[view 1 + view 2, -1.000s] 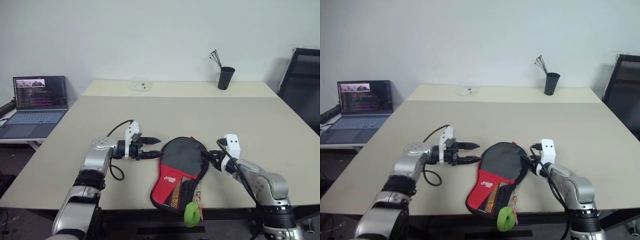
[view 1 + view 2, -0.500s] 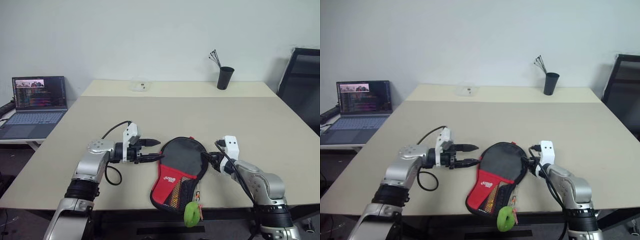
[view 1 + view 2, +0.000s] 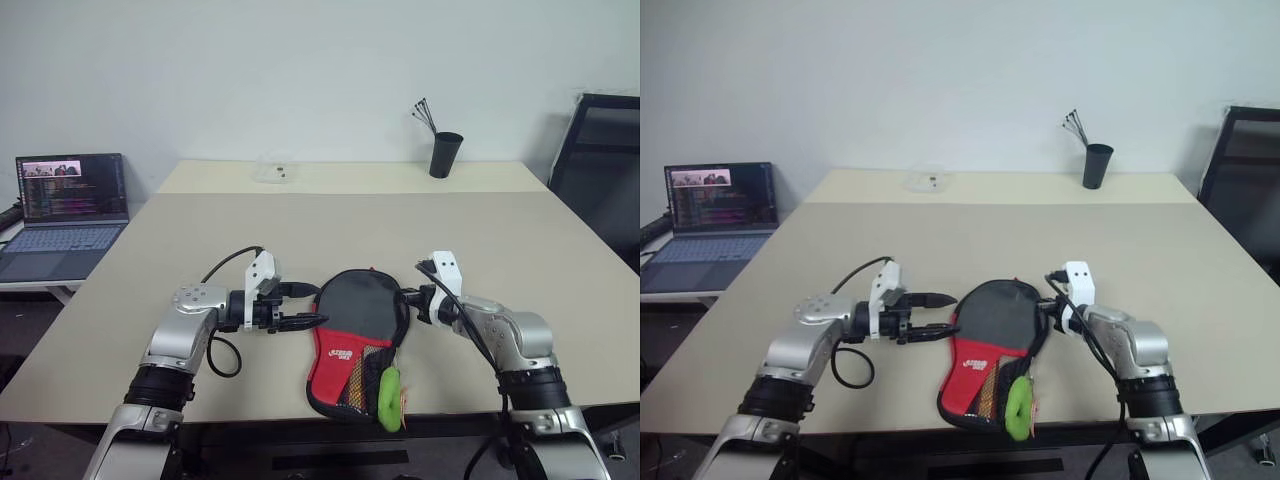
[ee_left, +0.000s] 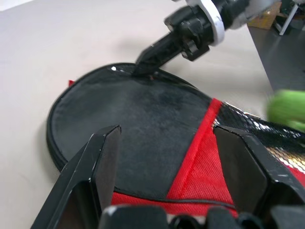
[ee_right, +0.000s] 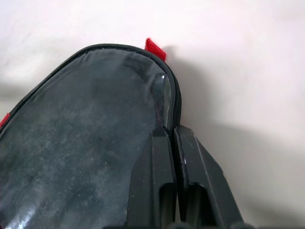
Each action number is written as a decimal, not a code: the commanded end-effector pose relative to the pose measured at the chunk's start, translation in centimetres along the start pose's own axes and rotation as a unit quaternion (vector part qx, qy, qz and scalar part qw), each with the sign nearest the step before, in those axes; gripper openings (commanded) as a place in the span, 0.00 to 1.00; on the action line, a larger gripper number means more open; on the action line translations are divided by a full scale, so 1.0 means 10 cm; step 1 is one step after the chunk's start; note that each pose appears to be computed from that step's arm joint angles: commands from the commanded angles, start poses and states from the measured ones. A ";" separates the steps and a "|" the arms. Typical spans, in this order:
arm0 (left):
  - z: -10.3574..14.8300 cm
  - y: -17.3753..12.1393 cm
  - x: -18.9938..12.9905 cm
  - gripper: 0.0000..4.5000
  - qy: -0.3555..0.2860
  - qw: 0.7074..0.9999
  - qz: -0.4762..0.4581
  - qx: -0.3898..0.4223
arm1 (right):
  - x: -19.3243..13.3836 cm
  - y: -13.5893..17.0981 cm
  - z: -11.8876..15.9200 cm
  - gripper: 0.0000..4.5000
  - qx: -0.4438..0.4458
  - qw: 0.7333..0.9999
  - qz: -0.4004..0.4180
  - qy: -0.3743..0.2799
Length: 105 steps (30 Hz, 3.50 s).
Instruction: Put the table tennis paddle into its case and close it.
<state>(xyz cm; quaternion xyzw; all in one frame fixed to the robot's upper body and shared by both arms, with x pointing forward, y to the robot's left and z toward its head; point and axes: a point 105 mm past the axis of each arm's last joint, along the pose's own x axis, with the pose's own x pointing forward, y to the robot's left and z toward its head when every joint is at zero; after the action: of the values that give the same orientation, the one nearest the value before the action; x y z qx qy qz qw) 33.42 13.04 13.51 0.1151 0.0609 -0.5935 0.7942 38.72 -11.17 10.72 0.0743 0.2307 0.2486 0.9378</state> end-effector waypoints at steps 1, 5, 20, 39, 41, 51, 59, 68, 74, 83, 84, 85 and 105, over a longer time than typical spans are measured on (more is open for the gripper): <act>0.12 -0.02 -0.01 0.75 -0.010 1.000 -0.002 0.029 | 0.03 0.04 0.34 0.01 -0.037 0.998 0.012 -0.044; 0.08 -0.01 -0.02 0.75 -0.008 1.000 0.001 0.028 | 0.13 0.07 0.44 0.01 -0.055 0.997 0.022 -0.047; 0.07 0.03 0.06 0.75 -0.002 0.999 -0.007 0.035 | 0.22 0.02 0.36 0.15 -0.063 0.997 0.013 -0.035; 0.10 0.29 0.63 0.75 0.031 0.996 -0.044 0.072 | -0.79 0.44 0.24 1.00 -0.128 0.982 0.132 -0.050; 0.07 0.29 0.71 0.75 0.038 0.996 -0.045 0.072 | -1.00 0.47 0.13 1.00 -0.156 0.976 0.149 -0.028; 0.01 0.18 0.93 0.75 0.042 0.994 -0.074 0.072 | -1.43 0.77 -0.44 1.00 -0.259 0.935 0.224 0.092; 0.00 0.19 0.91 0.75 0.043 0.994 -0.073 0.071 | -1.19 0.65 -0.70 1.00 -0.281 0.937 0.172 0.117; -0.01 0.20 0.89 0.75 0.042 0.994 -0.069 0.069 | -1.17 0.33 -1.02 1.00 -0.290 0.932 0.143 0.166; -0.01 0.20 0.89 0.75 0.043 0.994 -0.067 0.069 | -1.13 0.40 -1.10 1.00 -0.291 0.931 0.149 0.163; -0.13 0.15 0.88 0.75 0.061 0.993 -0.086 0.057 | -1.03 0.44 -0.95 0.47 -0.278 0.942 0.126 0.142; -0.15 0.15 0.88 0.75 0.063 0.993 -0.087 0.054 | -1.03 0.44 -0.95 0.40 -0.278 0.942 0.126 0.143; -0.19 0.14 0.88 0.75 0.069 0.993 -0.086 0.052 | -1.03 0.45 -0.93 0.33 -0.276 0.942 0.126 0.142; -0.51 0.07 1.02 0.75 0.142 0.986 -0.089 0.026 | -1.26 0.25 -0.29 0.00 -0.320 0.931 0.111 0.136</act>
<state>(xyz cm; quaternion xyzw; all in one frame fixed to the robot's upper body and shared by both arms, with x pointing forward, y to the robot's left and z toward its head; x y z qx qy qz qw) 37.69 4.68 8.73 0.2013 0.1165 -0.6495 0.7239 26.59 -15.30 12.46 -0.2301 0.2752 0.4153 0.8360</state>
